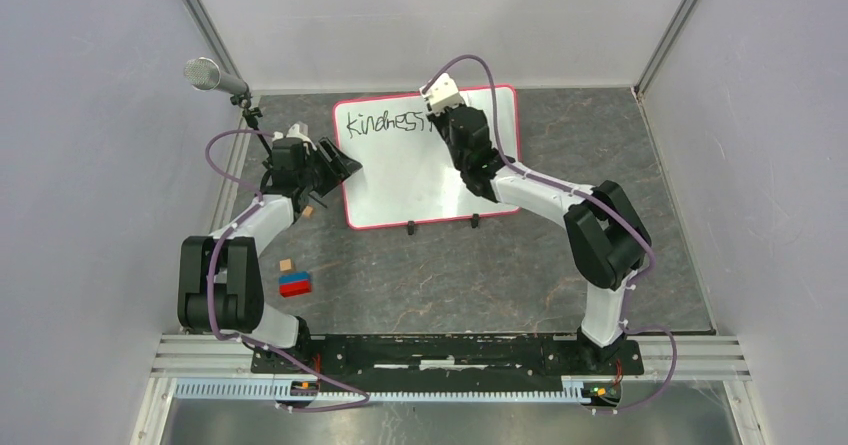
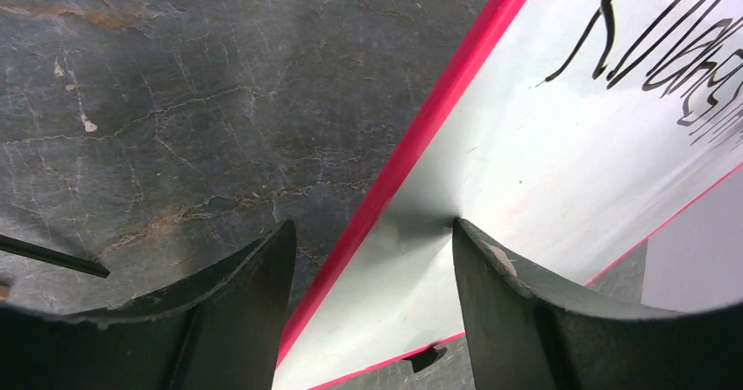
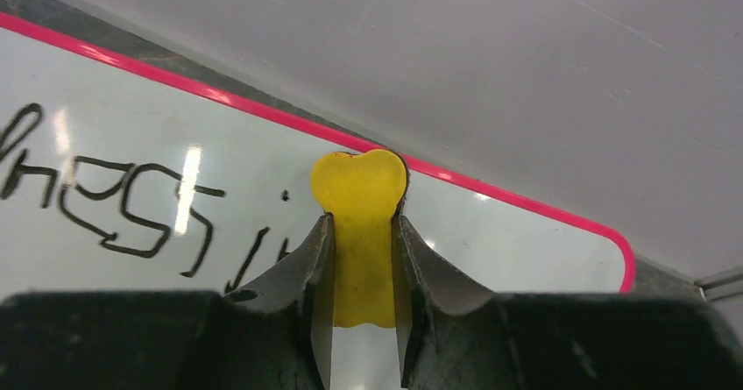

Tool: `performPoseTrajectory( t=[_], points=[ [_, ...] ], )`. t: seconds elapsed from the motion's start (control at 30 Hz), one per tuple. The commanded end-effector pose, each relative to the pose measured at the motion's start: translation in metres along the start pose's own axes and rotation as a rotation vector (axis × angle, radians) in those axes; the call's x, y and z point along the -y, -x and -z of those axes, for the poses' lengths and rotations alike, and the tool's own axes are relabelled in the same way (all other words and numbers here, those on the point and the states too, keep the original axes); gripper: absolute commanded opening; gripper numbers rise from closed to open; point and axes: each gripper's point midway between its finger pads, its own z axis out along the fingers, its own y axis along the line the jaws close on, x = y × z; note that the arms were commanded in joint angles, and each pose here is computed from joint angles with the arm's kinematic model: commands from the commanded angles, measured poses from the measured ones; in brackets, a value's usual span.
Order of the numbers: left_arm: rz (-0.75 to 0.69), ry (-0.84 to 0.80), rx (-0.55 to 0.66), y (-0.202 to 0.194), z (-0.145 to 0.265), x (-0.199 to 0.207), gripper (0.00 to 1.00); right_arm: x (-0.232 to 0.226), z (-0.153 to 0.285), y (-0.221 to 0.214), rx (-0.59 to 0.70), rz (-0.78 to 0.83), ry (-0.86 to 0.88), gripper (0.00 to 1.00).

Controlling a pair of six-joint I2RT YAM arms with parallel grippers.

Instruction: Erase the whiteboard

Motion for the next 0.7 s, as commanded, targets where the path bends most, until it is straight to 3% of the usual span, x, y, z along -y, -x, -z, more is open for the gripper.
performPoseTrajectory(
  t=[0.0,0.23,0.37,0.47,0.6,0.67],
  points=[
    [-0.015,-0.026,0.017,0.014,-0.004,0.013,0.72,0.021,-0.001,0.004,0.03,-0.036,0.014,0.24],
    [-0.015,-0.016,-0.003,0.01,-0.007,0.009,0.72,0.041,-0.005,-0.017,-0.021,-0.057,0.058,0.28],
    [-0.015,-0.019,-0.009,0.007,-0.008,0.01,0.72,0.037,-0.007,-0.014,-0.029,-0.054,0.086,0.5],
    [-0.015,-0.026,-0.015,0.006,-0.008,0.011,0.72,0.042,-0.002,-0.007,-0.015,-0.072,0.076,0.58],
    [-0.027,-0.03,-0.009,0.006,-0.006,0.014,0.71,0.041,-0.001,-0.004,0.001,-0.088,0.079,0.57],
    [-0.035,-0.032,-0.008,0.005,-0.006,0.016,0.7,0.039,-0.003,-0.008,-0.005,-0.086,0.082,0.49]
  ],
)
